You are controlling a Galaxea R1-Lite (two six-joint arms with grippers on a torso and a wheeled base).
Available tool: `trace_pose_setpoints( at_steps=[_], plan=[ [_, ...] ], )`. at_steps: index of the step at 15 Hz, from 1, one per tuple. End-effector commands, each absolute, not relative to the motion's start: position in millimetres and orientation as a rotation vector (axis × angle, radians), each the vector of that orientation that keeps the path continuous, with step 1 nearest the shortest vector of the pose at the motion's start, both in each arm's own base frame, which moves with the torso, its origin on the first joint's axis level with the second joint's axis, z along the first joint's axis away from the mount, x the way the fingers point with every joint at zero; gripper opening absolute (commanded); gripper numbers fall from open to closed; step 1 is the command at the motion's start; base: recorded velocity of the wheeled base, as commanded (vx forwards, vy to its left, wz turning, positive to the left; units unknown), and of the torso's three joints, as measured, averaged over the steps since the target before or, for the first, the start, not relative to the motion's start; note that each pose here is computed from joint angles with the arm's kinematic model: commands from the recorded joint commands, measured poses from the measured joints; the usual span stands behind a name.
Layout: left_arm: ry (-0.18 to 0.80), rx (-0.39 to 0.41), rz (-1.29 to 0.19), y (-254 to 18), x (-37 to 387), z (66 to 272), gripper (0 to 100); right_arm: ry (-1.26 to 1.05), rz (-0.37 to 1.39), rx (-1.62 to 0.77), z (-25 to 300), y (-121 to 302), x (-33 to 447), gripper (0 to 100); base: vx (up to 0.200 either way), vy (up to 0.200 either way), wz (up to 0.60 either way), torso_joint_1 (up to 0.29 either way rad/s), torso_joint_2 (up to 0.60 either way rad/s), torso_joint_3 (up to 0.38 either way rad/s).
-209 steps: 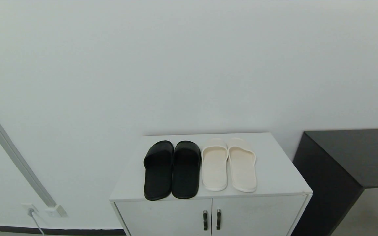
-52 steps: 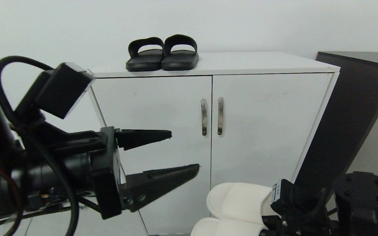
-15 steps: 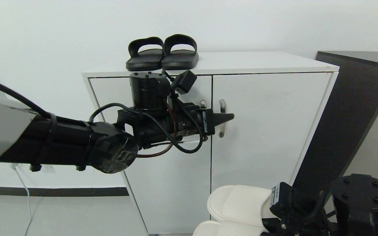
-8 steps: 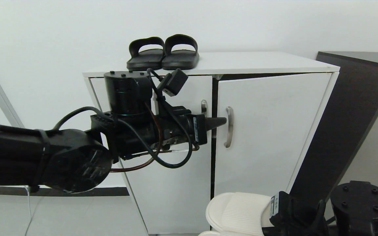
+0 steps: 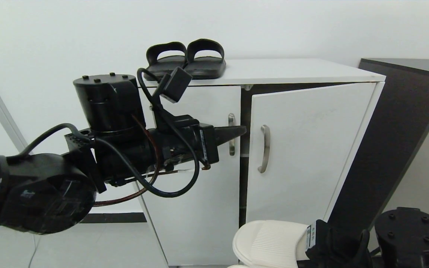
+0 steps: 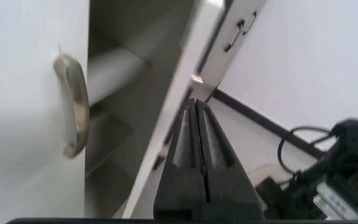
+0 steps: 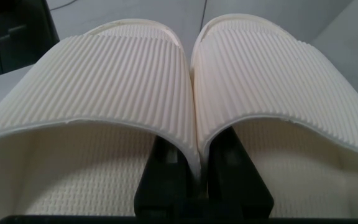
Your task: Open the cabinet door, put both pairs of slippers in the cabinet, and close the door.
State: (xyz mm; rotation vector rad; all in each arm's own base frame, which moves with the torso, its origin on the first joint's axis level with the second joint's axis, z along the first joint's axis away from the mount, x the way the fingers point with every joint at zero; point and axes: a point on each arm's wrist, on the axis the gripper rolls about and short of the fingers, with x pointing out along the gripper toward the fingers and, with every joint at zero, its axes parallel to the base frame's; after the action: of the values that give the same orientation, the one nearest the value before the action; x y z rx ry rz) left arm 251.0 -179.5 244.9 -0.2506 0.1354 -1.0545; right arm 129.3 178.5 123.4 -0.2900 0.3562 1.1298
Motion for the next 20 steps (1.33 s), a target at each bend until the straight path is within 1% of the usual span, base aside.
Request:
trace_pose_setpoints(
  at_steps=[1,2,4,5,7,12,13,14,16,18,20],
  plan=[
    [0.135,-0.254,-1.039,-185,263,243,0,0.357,1.130,-0.291,123,179,129,0,0.000,0.000,0.00,0.000,0.00,0.000],
    [0.139,-0.254,-1.032,-189,271,241,0,0.357,1.130,-0.291,123,179,129,0,0.000,0.000,0.00,0.000,0.00,0.000],
    [0.145,-0.254,-1.028,-191,275,238,0,0.357,1.130,-0.291,123,179,129,0,0.000,0.000,0.00,0.000,0.00,0.000],
    [0.163,-0.254,-0.996,-200,292,227,0,0.350,1.134,-0.307,122,178,129,0,0.000,0.000,0.00,0.000,0.00,0.000],
    [0.170,-0.252,-0.986,-203,302,221,0,0.350,1.137,-0.311,122,179,128,0,0.000,0.000,0.00,0.000,0.00,0.000],
    [0.121,-0.265,-0.999,-208,310,218,0,0.356,1.147,-0.317,121,179,126,0,0.000,0.000,0.00,0.000,0.00,0.000],
    [0.120,-0.270,-1.000,-208,311,218,0,0.356,1.144,-0.317,121,178,126,0,-0.200,0.000,0.00,0.002,0.00,0.002],
    [0.125,-0.291,-0.998,-208,310,219,0,0.356,1.146,-0.315,121,179,126,0,-0.200,0.000,0.00,0.002,0.00,0.002],
    [0.119,-0.292,-1.002,-208,306,218,0,0.358,1.148,-0.316,120,179,125,0,-0.200,0.000,0.00,0.002,0.00,0.005],
    [0.125,-0.278,-1.074,-225,285,215,0,0.368,1.151,-0.320,118,179,125,0,-0.200,0.000,0.00,0.005,0.00,0.002],
    [0.103,-0.253,-1.151,-238,260,216,0,0.371,1.151,-0.321,117,179,125,0,-0.200,0.000,0.00,0.000,0.00,0.005]
  ],
)
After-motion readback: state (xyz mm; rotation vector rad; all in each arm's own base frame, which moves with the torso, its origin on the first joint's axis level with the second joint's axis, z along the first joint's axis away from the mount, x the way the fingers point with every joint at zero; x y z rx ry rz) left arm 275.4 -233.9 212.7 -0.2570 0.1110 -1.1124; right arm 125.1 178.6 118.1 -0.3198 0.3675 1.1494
